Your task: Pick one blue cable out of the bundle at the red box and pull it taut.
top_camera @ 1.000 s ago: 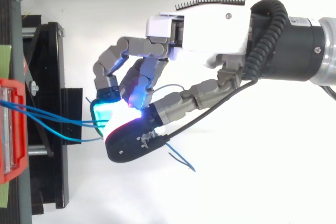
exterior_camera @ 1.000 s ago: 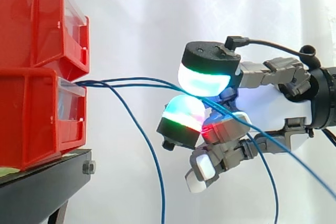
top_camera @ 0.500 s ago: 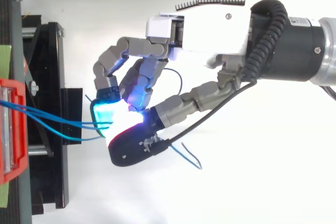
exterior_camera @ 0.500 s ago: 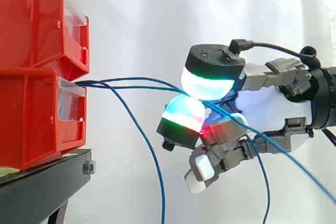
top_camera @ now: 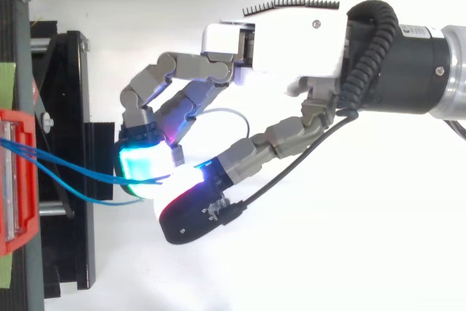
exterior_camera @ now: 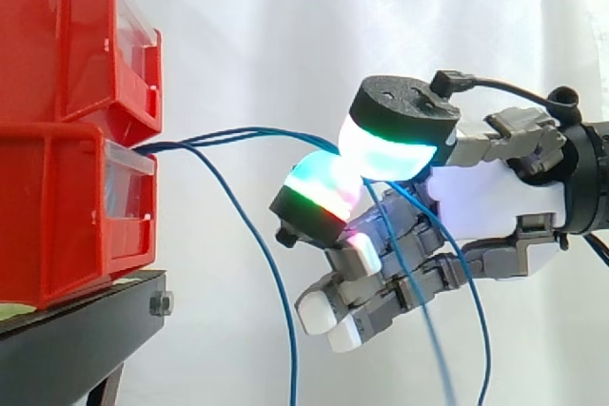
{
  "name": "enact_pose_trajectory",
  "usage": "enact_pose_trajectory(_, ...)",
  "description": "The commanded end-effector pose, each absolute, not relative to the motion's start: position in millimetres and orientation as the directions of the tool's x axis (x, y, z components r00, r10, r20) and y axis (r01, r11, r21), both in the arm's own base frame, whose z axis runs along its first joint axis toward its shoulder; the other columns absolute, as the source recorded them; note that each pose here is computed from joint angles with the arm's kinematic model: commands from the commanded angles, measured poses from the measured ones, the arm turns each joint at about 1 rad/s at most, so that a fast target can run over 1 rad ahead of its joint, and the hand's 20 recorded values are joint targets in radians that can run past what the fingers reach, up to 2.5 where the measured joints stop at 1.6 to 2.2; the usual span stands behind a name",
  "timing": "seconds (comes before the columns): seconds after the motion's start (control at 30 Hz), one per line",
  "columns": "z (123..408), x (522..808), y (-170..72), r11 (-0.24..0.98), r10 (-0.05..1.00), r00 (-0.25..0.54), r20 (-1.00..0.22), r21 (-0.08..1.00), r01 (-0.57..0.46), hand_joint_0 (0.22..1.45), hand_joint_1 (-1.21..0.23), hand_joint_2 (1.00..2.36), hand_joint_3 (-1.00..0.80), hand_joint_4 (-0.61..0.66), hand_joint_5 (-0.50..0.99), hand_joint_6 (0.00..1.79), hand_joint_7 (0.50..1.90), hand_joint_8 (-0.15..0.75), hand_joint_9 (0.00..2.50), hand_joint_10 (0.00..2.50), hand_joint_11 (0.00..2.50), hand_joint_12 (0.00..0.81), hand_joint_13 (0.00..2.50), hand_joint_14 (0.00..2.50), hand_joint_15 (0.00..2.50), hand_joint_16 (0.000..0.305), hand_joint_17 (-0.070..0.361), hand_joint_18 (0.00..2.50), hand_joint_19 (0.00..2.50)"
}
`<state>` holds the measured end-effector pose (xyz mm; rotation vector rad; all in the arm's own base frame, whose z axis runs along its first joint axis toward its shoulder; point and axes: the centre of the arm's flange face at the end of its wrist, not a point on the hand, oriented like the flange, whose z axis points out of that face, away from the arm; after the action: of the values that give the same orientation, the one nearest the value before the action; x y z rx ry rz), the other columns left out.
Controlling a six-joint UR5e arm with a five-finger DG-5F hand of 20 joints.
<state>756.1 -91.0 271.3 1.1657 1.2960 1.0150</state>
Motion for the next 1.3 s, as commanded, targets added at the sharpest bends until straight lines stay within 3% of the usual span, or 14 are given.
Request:
enact_pose_trajectory(0.0, 271.9, 756.3, -89.9, 0.159, 0.986, 0.045, -0.163, 0.984, 0.077, 0.76, -1.00, 1.01, -0.30, -0.18, -0.15, 0.92, 1.13, 0.258, 0.78, 0.01, 0.95, 0.347, 0.56, 0.02, 0.38, 0.049, 0.110, 0.52, 0.25)
enact_pose_trajectory(0.17, 271.9, 756.1, -91.0, 0.159, 0.986, 0.047, -0.163, 0.984, 0.077, 0.74, -1.01, 1.00, -0.50, -0.08, -0.16, 0.92, 1.02, 0.257, 0.75, 0.01, 0.92, 0.347, 0.54, 0.02, 0.37, 0.049, 0.111, 0.52, 0.26)
enact_pose_trajectory(0.43, 271.9, 756.1, -91.0, 0.159, 0.986, 0.047, -0.163, 0.984, 0.077, 0.54, -0.90, 1.00, -0.50, 0.03, -0.13, 0.89, 1.04, 0.306, 0.87, 0.01, 0.97, 0.370, 0.60, 0.02, 0.41, 0.051, 0.115, 0.55, 0.35)
enact_pose_trajectory(0.67, 271.9, 756.1, -91.0, 0.159, 0.986, 0.047, -0.163, 0.984, 0.077, 0.54, -0.80, 1.00, -0.50, 0.04, -0.12, 0.88, 1.06, 0.317, 0.94, 0.01, 0.99, 0.373, 0.64, 0.02, 0.43, 0.052, 0.116, 0.57, 0.38)
enact_pose_trajectory(0.83, 271.9, 756.1, -91.0, 0.159, 0.986, 0.047, -0.163, 0.984, 0.077, 0.61, -0.84, 1.01, -0.34, 0.04, -0.12, 0.87, 1.16, 0.308, 0.95, 0.02, 1.01, 0.361, 0.66, 0.02, 0.43, 0.050, 0.113, 0.58, 0.39)
enact_pose_trajectory(1.03, 271.9, 756.1, -91.0, 0.159, 0.986, 0.047, -0.163, 0.984, 0.077, 0.55, -0.71, 1.01, -0.24, 0.04, -0.12, 0.87, 0.98, 0.334, 0.98, 0.01, 0.97, 0.391, 0.68, 0.02, 0.44, 0.057, 0.128, 0.58, 0.40)
enact_pose_trajectory(1.27, 271.9, 756.1, -91.0, 0.159, 0.986, 0.047, -0.163, 0.984, 0.077, 0.54, -0.63, 1.00, -0.17, 0.07, -0.09, 0.78, 0.96, 0.364, 1.01, 0.01, 0.91, 0.427, 0.69, 0.02, 0.43, 0.066, 0.149, 0.59, 0.41)
